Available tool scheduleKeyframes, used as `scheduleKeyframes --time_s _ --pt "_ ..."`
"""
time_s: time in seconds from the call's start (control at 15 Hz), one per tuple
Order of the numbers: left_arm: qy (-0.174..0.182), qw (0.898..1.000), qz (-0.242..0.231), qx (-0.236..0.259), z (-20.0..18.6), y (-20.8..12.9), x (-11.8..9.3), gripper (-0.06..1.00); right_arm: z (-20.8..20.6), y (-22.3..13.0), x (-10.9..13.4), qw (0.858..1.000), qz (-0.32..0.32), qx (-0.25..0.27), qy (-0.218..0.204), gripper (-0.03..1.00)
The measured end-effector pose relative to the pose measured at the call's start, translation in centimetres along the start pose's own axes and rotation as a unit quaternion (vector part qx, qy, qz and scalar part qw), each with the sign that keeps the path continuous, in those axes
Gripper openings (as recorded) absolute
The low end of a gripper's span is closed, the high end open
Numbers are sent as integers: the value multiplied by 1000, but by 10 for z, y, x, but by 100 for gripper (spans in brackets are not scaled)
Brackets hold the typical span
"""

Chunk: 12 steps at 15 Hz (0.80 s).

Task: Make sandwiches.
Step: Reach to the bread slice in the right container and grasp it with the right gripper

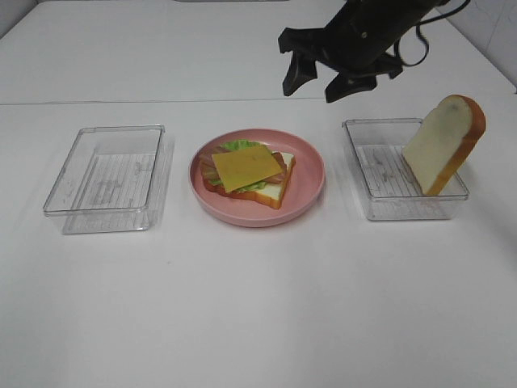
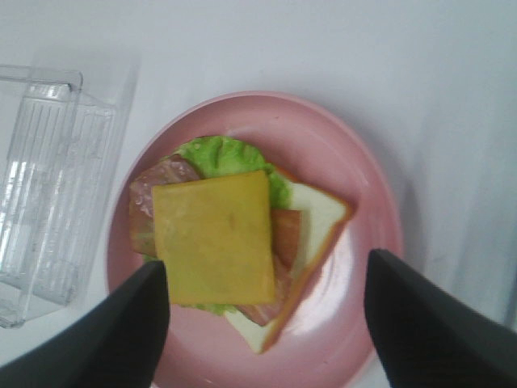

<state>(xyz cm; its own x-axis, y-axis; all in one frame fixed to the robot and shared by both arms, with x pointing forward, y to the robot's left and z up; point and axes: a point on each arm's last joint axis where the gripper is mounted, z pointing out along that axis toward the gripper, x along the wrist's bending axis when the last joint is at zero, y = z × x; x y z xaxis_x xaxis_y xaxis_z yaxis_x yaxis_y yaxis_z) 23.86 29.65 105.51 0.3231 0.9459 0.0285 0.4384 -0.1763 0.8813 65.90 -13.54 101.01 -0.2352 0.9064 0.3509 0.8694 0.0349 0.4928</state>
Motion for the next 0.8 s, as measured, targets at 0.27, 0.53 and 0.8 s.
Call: scheduleKeyframes --time_s 0.27,0.53,0.8 --pt "0 1000 0 0 0 0 0 82 -65 11 -12 993 -19 -35 -107 65" --pt "0 1000 0 0 0 0 0 82 -102 9 -77 983 54 5 -177 67" --pt "0 1000 0 0 0 0 0 82 -108 6 -138 972 119 18 -204 69"
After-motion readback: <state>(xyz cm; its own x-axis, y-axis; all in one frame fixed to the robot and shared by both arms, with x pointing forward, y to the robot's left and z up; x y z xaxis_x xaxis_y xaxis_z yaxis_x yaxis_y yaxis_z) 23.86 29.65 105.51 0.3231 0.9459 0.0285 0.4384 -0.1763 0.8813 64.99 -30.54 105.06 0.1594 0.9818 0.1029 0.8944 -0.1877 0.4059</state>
